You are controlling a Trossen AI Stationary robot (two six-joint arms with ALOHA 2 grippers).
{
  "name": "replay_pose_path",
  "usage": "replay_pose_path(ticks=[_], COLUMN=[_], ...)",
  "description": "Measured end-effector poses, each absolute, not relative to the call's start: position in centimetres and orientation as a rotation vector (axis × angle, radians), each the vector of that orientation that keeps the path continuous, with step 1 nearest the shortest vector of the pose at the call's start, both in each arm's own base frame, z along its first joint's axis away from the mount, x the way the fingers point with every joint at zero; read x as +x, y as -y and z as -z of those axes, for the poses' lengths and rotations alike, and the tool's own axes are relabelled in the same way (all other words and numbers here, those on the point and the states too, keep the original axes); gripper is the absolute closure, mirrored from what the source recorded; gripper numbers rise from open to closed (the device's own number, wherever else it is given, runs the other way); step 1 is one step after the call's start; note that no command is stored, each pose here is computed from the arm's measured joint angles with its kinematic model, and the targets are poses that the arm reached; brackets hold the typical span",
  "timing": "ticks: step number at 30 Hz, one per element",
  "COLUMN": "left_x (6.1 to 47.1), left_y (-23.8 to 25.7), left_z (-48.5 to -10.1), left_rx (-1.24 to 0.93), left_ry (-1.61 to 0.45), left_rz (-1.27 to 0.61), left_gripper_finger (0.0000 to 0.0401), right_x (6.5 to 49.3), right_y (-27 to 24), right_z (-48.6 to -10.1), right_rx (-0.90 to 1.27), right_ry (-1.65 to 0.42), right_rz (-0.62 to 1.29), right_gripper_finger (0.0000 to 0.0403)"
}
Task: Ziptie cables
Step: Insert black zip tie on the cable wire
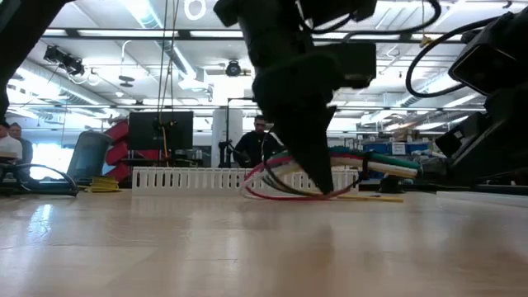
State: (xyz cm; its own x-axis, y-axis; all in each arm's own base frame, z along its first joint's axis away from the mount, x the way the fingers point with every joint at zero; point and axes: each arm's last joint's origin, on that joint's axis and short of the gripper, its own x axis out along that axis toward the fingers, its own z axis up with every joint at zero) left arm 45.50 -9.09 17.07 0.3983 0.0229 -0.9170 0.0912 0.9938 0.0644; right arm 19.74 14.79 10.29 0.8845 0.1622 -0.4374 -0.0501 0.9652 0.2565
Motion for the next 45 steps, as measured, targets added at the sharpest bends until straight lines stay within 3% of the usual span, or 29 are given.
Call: replay_pose_path(ticks=[7,18,29,33,38,45], left_x=[45.8,45.4,45.9,45.0,43.8,44.1], left_y=[9.1,9.3,9.3,9.1,8.8,9.4], left_z=[-19.1,-18.5,-18.7,-17.3,-15.2,-15.4], left_rx=[0.144,0.087,0.067,0.075,0.053,0.056], left_ry=[-1.161,-1.190,-1.128,-1.198,-1.272,-1.235], left_rz=[0.028,-0.012,-0.013,-0.023,-0.056,-0.036], left_gripper_finger=[0.0380,0.0373,0.0272,0.0241,0.0229,0.0229], right_x=[19.6,19.6,19.7,19.7,19.4,19.4], right_y=[-14.7,-14.6,-14.7,-14.7,-14.4,-14.5], right_z=[-10.1,-10.1,-10.2,-10.1,-9.6,-9.7], right_rx=[0.255,0.253,0.252,0.257,0.278,0.292], right_ry=[-0.490,-0.485,-0.482,-0.485,-0.535,-0.514], right_rz=[-0.080,-0.069,-0.096,-0.083,-0.043,-0.027], right_gripper_finger=[0.0392,0.0392,0.0392,0.0392,0.0393,0.0393])
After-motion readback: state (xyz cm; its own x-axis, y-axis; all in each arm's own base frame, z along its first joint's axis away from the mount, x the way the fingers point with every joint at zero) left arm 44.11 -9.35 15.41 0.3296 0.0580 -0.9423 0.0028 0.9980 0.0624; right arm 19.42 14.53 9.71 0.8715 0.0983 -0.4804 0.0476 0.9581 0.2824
